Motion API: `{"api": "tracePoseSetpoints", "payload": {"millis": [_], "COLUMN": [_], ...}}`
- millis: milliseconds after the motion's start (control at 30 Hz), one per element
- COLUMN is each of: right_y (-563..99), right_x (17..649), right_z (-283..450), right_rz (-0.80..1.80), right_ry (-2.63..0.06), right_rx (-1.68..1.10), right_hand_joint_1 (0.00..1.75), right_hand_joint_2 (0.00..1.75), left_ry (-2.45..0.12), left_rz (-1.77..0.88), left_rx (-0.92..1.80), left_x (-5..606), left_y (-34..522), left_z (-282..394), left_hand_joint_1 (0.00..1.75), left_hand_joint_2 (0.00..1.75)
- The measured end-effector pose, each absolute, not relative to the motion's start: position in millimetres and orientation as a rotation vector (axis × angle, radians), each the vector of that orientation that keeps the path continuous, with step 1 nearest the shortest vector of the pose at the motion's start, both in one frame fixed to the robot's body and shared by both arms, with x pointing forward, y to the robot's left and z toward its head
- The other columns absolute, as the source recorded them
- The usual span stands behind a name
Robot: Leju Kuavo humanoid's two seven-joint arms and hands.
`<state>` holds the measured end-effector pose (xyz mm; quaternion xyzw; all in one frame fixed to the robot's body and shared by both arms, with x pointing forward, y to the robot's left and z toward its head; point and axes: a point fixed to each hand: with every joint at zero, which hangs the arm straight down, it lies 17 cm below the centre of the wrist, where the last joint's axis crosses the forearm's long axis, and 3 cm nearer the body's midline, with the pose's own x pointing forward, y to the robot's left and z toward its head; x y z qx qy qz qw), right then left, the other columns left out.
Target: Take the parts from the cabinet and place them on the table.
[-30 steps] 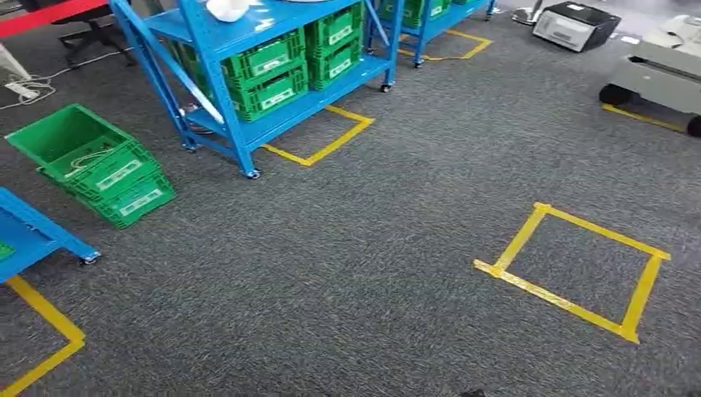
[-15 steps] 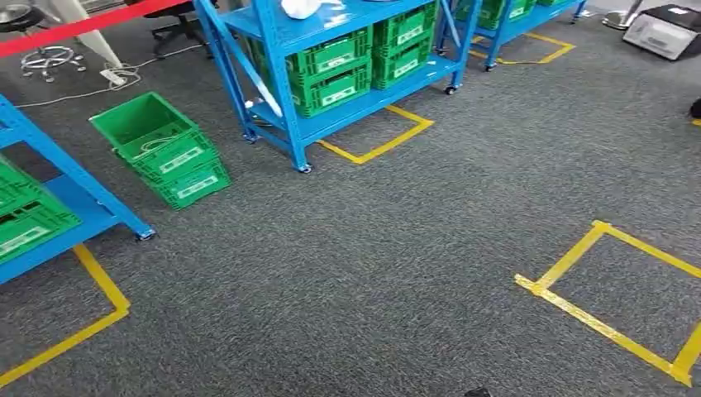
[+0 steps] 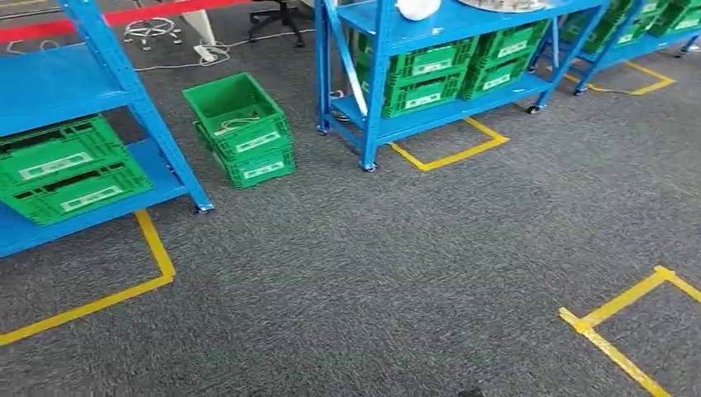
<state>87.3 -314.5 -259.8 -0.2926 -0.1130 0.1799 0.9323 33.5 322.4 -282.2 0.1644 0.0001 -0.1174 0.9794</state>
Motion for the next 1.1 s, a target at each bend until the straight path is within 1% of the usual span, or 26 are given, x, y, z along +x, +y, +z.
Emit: {"api": "tracePoseSetpoints", "payload": {"millis": [400, 733, 1100], "right_y": [-312.0, -311.8, -310.4], "right_x": [89.9, 88.7, 86.5], "right_z": [-259.6, -259.9, -260.7], "right_rz": [0.366, 0.367, 0.371], "right_ry": [-0.234, -0.232, -0.229], "right_rx": [-0.595, -0.594, -0.587], "right_hand_joint_1": [0.0, 0.0, 0.0], "right_hand_joint_2": [0.0, 0.0, 0.0], "left_ry": [0.013, 0.0, 0.007], "left_rz": [-0.224, -0.222, -0.223], "left_rx": [0.326, 0.328, 0.329], "left_x": [25.3, 34.8, 30.3], "left_y": [321.1, 321.4, 322.5], "left_z": [-282.8, -282.2, -282.4], "left_hand_joint_1": [0.0, 0.0, 0.0], "left_hand_joint_2": [0.0, 0.0, 0.0]}}
